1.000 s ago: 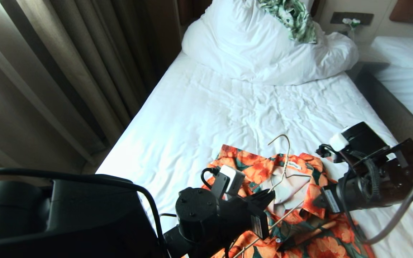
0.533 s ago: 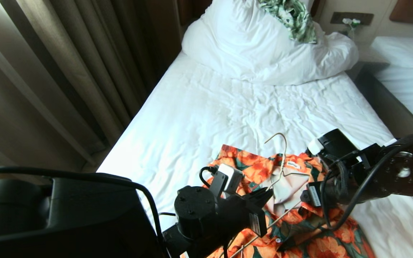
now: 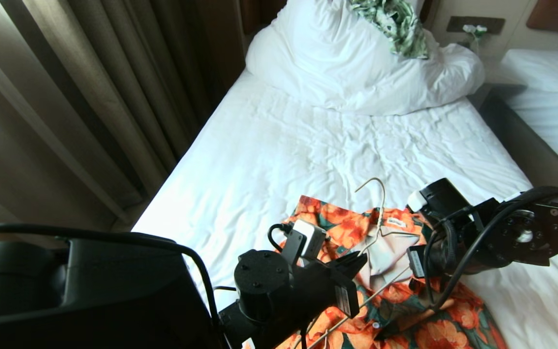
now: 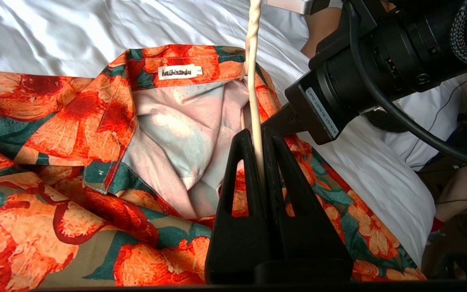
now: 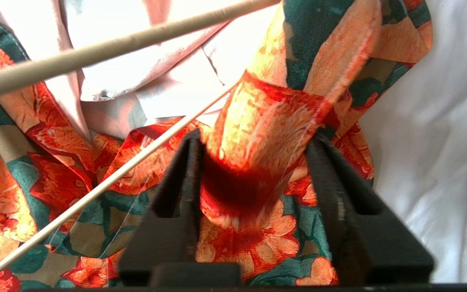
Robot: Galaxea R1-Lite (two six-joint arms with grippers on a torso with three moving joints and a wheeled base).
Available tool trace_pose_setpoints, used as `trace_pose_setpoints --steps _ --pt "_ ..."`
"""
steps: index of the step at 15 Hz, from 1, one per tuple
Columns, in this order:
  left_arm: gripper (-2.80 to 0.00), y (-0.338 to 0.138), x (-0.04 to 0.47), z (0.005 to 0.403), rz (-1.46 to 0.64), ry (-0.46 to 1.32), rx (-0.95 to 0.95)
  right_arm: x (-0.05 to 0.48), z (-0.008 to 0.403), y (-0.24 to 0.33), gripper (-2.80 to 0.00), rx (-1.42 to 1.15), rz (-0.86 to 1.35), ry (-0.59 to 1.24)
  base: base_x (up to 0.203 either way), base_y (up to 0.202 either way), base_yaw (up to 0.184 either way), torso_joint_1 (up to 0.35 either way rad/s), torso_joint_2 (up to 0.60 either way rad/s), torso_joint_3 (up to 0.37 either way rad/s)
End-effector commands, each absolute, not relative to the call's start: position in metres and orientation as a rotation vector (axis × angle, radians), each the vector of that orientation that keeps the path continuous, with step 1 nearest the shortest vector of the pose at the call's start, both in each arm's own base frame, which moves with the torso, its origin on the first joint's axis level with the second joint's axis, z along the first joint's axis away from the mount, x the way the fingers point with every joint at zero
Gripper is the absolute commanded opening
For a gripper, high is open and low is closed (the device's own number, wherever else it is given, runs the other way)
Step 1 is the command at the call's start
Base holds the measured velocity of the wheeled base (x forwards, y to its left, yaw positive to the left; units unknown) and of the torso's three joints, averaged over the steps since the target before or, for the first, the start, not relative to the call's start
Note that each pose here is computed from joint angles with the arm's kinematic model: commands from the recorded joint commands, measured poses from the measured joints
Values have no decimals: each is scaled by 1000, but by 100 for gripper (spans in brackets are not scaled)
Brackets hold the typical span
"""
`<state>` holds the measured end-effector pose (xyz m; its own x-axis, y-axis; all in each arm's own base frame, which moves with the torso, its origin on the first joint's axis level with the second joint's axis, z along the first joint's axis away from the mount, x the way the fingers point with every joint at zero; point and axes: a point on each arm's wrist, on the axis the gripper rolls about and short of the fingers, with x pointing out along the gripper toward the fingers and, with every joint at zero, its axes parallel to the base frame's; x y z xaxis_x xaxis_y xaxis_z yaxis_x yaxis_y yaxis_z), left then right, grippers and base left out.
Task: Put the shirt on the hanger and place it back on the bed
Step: Hook the other side of the shirt onto the hanger
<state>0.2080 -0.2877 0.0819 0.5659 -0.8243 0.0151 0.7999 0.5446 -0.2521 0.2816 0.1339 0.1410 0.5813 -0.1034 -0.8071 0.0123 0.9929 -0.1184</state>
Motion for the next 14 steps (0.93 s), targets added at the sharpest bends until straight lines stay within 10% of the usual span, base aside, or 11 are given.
trace_pose_setpoints --steps 1,14 --pt "-280 -287 209 84 -964 99 -248 281 142 134 -280 -104 -70 943 0 0 0 0 0 0" --pt "-280 -292 202 92 -1010 83 -264 218 248 102 -280 -233 90 608 0 0 0 0 0 0"
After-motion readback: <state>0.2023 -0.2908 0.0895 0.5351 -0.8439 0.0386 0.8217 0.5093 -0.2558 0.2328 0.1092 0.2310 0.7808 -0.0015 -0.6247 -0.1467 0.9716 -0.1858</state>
